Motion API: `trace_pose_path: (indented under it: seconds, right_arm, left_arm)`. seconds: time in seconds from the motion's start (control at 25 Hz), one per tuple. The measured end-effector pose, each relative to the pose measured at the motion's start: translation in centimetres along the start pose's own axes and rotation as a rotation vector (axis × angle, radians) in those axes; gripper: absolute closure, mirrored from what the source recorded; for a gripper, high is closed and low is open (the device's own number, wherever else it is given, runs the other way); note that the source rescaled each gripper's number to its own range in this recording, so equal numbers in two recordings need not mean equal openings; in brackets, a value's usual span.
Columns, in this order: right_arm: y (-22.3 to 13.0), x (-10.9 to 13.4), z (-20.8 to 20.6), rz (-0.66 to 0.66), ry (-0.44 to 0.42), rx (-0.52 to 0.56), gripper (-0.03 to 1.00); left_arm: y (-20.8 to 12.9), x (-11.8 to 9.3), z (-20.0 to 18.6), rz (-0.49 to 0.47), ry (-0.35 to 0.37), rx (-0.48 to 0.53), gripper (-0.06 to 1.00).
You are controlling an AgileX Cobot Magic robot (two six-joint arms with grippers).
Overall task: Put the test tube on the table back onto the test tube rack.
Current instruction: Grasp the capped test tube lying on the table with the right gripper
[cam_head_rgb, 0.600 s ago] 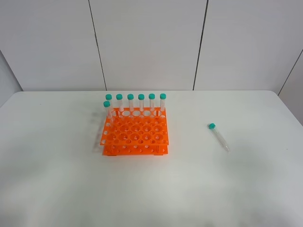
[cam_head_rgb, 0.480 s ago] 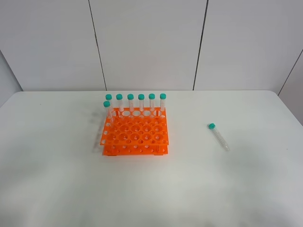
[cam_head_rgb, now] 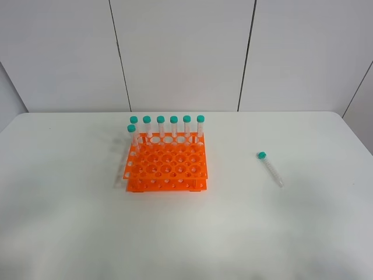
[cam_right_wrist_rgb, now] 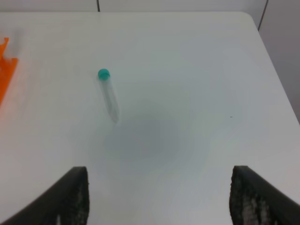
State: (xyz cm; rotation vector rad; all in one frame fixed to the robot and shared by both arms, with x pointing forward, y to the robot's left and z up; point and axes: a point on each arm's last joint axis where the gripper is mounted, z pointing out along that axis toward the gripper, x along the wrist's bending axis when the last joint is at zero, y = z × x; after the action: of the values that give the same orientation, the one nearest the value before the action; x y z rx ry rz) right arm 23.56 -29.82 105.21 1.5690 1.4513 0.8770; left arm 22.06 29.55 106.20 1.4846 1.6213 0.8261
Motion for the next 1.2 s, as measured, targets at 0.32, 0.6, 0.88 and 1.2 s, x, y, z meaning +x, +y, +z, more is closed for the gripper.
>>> trace_pose_path:
  seconds: [0.32, 0.6, 0.88, 1.2]
  right_arm:
    - [0.0, 0.0, 0.0, -0.003, -0.005, -0.001, -0.03]
    - [1.6, -0.1, -1.1, -0.003, -0.007, -0.043, -0.03]
    - [6.8, -0.1, 0.1, -0.001, 0.011, -0.032, -0.03]
    - [13.4, 0.2, 3.1, -0.026, 0.078, -0.029, -0.03]
  left_arm:
    - [0.0, 0.0, 0.0, 0.000, 0.000, 0.000, -0.06]
    - [0.0, 0.0, 0.0, 0.000, 0.000, 0.000, -0.06]
    - [0.0, 0.0, 0.0, 0.015, 0.000, 0.000, -0.06]
    - [0.0, 0.0, 0.0, 0.085, 0.000, 0.000, -0.06]
